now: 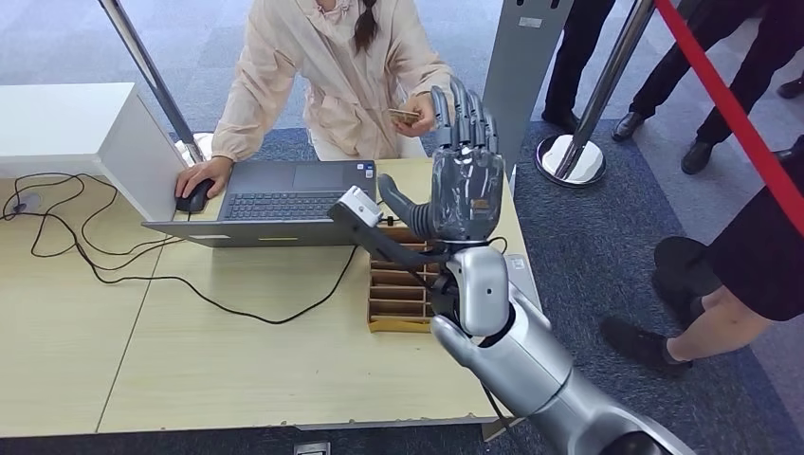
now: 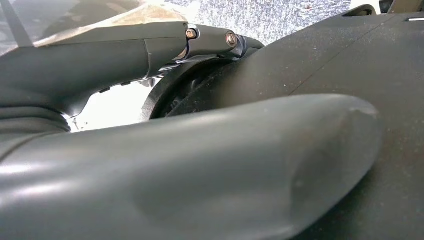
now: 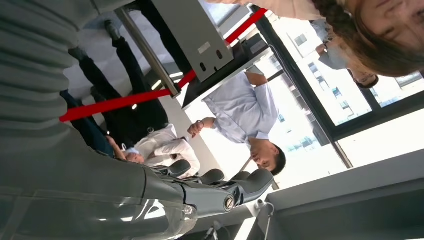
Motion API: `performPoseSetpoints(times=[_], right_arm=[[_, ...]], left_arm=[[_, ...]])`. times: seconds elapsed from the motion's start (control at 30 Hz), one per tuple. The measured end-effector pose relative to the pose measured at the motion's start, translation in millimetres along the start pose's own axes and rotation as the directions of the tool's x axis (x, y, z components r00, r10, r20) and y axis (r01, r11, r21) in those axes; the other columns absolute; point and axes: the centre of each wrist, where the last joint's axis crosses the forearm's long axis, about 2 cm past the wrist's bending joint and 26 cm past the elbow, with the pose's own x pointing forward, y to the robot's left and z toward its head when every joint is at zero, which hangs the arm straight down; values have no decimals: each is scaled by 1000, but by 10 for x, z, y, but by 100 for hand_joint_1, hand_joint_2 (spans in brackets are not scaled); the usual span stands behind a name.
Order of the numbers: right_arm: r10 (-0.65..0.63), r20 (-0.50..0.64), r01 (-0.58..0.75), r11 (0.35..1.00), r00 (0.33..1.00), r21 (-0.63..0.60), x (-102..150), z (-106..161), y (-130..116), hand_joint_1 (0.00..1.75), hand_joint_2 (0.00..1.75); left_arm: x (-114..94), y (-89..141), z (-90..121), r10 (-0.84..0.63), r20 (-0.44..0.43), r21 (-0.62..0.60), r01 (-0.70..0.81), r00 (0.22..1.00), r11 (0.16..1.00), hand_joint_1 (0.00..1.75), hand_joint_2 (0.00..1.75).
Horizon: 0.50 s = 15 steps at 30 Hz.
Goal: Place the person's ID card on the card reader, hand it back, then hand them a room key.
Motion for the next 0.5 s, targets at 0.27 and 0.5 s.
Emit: performPoseSetpoints(times=[0.27,0.5], right_arm=[[-120,-49,117,992,992,-56,-118,201,-407,0,175],[-154,-78,146,985,985,-94,-249,426,-659,0,175]], left_arm=[[-5,-6,-3,12,-2,11,-12,1000,1000,0,0],[-8,-10,-5,24,-5,18,-24,1000,1000,0,0]])
